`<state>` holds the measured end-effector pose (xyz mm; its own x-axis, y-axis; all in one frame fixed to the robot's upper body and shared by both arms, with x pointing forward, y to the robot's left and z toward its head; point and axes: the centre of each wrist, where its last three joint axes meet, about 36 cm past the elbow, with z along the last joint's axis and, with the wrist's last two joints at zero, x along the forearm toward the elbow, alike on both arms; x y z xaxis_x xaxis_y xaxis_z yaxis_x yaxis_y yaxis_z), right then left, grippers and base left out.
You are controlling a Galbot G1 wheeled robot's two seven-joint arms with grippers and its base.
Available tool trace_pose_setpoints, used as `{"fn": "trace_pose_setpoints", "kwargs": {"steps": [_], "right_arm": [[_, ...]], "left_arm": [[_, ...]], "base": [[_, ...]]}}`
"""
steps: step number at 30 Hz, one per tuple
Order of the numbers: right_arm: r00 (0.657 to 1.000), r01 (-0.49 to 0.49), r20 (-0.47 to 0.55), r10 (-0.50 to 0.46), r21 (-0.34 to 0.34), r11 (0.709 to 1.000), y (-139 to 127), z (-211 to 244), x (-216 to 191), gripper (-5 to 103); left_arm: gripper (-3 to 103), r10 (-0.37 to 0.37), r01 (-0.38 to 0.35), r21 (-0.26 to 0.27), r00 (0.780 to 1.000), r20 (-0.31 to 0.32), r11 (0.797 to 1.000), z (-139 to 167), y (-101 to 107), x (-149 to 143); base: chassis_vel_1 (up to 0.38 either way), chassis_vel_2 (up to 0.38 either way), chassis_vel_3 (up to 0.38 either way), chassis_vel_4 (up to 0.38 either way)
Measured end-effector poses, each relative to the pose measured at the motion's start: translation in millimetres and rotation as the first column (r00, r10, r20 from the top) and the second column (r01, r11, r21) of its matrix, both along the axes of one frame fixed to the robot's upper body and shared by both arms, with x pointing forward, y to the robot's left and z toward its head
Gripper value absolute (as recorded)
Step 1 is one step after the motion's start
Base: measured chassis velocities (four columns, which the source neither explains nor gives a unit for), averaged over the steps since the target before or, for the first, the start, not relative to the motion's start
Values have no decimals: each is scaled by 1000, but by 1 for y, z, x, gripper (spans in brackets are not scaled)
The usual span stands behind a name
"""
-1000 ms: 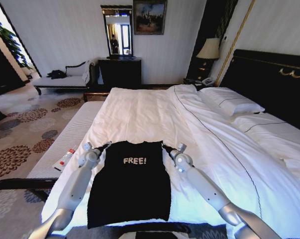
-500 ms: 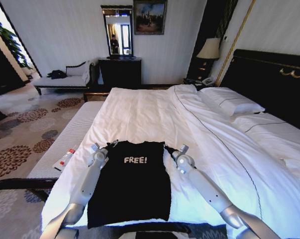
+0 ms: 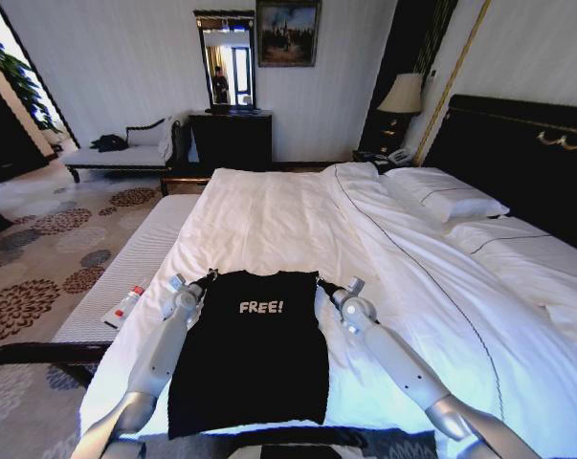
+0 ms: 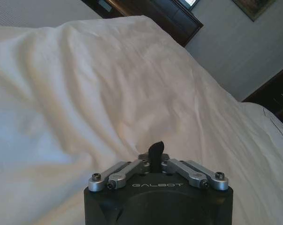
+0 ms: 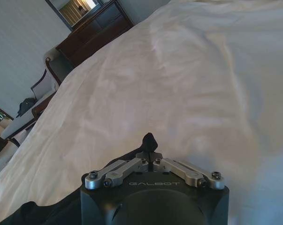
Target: Fold the clothes on the bed.
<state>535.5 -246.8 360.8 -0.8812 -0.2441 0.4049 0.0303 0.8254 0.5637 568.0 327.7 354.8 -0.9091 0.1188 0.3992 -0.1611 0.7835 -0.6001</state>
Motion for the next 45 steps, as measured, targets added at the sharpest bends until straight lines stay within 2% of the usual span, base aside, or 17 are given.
{"fn": "trace_pose_setpoints", "kwargs": {"steps": [7, 11, 12, 16, 21, 25, 26, 30, 37, 39, 45], "right_arm": [[1000, 3, 25, -2, -13, 1000, -5, 12, 2, 0], [993, 6, 119, -3, -23, 1000, -12, 36, 4, 0], [993, 6, 119, -3, -23, 1000, -12, 36, 4, 0], [966, -40, 257, 37, 3, 999, -19, 62, 5, 0], [943, -57, 329, 45, 27, 998, -23, 77, 13, 0], [917, -79, 396, 51, 55, 995, -25, 106, 26, 0], [917, -79, 396, 51, 55, 995, -25, 106, 26, 0], [903, -94, 424, 70, 36, 995, -24, 124, 37, 0], [888, -102, 453, 82, 19, 995, -19, 129, 39, 0], [874, -123, 476, 99, 19, 992, -16, 136, 37, 0], [863, -119, 495, 100, 6, 993, -20, 142, 45, 0]], "left_arm": [[2, -7, 6, 6, 999, 32, 1000, 12, 6, 3], [2, -21, 22, -9, 993, 115, 1000, 44, 15, 11], [2, -21, 22, -9, 993, 115, 1000, 44, 15, 11], [2, -44, 50, -24, 976, 214, 998, 81, 21, 15], [2, -40, 49, -29, 968, 248, 998, 96, 26, 19], [2, -44, 59, -40, 952, 304, 997, 126, 32, 26], [2, -44, 59, -40, 952, 304, 997, 126, 32, 26], [2, -48, 68, -46, 934, 355, 997, 157, 37, 38], [2, -73, 93, -33, 919, 387, 995, 176, 36, 38], [2, -86, 103, -24, 915, 395, 994, 178, 37, 33], [2, -84, 94, -5, 914, 396, 996, 181, 45, 31]], "base": [[0, 0, 0, 0], [0, 0, 0, 0], [0, 0, 0, 0], [0, 0, 0, 0], [0, 0, 0, 0], [0, 0, 0, 0], [0, 0, 0, 0], [0, 0, 0, 0], [0, 0, 0, 0], [0, 0, 0, 0], [0, 0, 0, 0]]}}
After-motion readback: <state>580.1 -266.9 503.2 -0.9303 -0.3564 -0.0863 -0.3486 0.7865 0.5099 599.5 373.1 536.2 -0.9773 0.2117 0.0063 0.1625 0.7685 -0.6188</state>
